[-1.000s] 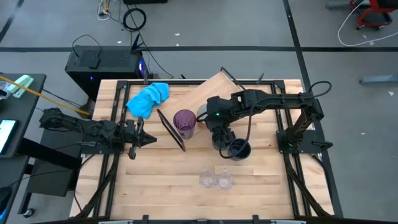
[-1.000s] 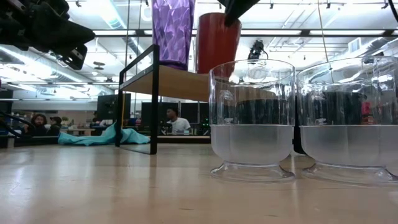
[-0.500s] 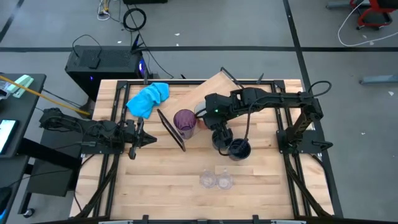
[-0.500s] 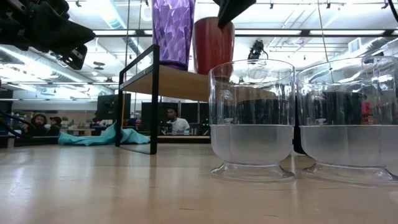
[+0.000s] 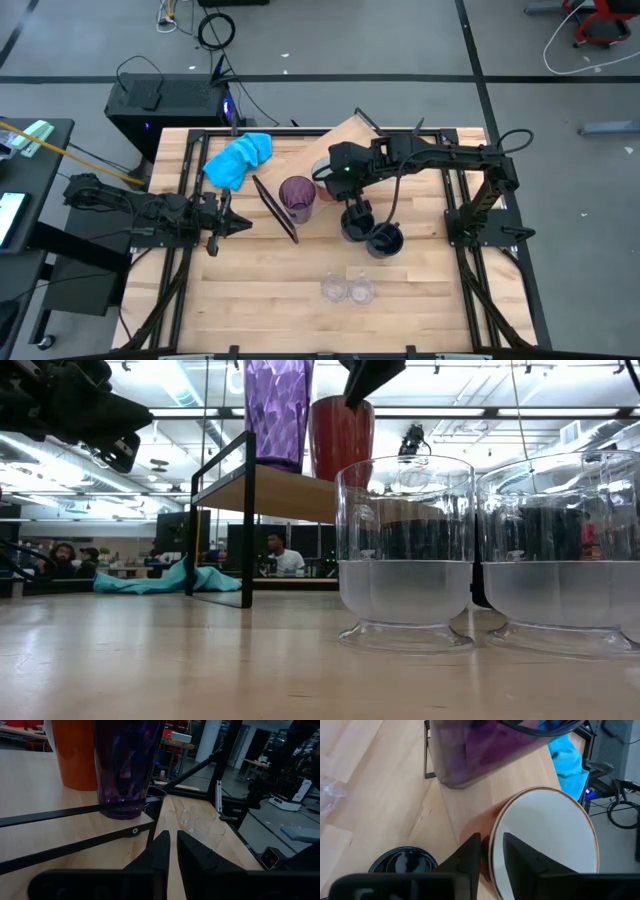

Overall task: Stack small to large cups/mugs on shelf
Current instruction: Put the orange mug on the shelf

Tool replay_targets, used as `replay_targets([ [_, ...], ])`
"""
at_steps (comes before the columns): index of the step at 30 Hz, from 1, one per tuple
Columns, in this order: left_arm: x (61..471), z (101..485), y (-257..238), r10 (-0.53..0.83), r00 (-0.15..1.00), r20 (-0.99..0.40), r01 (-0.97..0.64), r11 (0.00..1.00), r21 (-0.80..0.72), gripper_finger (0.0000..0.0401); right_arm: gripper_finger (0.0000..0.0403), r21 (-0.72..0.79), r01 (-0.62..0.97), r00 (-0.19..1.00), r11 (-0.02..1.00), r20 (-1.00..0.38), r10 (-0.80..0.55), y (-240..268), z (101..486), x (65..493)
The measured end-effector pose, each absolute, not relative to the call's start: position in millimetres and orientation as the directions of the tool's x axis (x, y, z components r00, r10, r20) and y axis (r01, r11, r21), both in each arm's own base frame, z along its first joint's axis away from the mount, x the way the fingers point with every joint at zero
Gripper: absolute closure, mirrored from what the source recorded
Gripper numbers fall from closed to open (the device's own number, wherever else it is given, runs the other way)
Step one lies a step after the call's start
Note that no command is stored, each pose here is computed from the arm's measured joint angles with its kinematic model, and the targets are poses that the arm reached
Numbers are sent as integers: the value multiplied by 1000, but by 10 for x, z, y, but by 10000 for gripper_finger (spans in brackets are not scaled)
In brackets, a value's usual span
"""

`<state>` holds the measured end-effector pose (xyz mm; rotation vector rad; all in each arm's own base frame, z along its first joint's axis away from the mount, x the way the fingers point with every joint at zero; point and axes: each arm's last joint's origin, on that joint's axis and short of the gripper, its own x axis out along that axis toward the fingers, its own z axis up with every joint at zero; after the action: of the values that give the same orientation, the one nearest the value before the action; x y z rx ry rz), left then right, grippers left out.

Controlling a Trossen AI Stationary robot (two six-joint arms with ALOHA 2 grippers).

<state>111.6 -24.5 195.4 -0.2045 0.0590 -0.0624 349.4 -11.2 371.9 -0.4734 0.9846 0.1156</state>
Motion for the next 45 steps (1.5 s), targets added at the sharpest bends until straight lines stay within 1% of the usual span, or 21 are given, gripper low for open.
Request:
replay_targets([
  [7,1116,1952,-245,-68,996,-54,55,977,-205,363,274,-310,-266,556,913,-823,-117,-113,3815,3426],
  [10,1116,1946,-245,-68,996,-60,54,978,-203,366,255,-313,-251,579,916,-807,-117,-111,3923,3389],
  [13,1116,1944,-245,-68,996,-62,54,978,-203,365,239,-311,-241,577,919,-807,-122,-131,4029,3293],
  [16,1115,1942,-245,-68,996,-65,53,978,-202,361,232,-318,-204,552,926,-819,-159,-250,4077,3180],
  [22,1115,1935,-244,-68,995,-72,52,978,-201,359,231,-303,-90,494,949,-841,-222,-600,4105,3017],
  [28,1115,1933,-244,-67,995,-74,50,977,-208,366,231,-222,-72,425,972,-889,-172,-907,3903,2950],
  [32,1115,1932,-245,-68,995,-75,51,976,-212,363,231,-177,-64,391,982,-910,-138,-1054,3717,2932],
  [38,1114,1933,-245,-68,995,-74,50,973,-225,358,231,-203,-72,462,977,-875,-148,-1204,3515,2954],
  [43,1115,1932,-244,-67,995,-74,49,972,-229,365,231,-186,-106,511,977,-853,-107,-1226,3396,2996],
  [45,1115,1932,-244,-67,995,-74,49,973,-226,367,231,-184,-117,513,976,-853,-99,-1220,3357,3007],
])
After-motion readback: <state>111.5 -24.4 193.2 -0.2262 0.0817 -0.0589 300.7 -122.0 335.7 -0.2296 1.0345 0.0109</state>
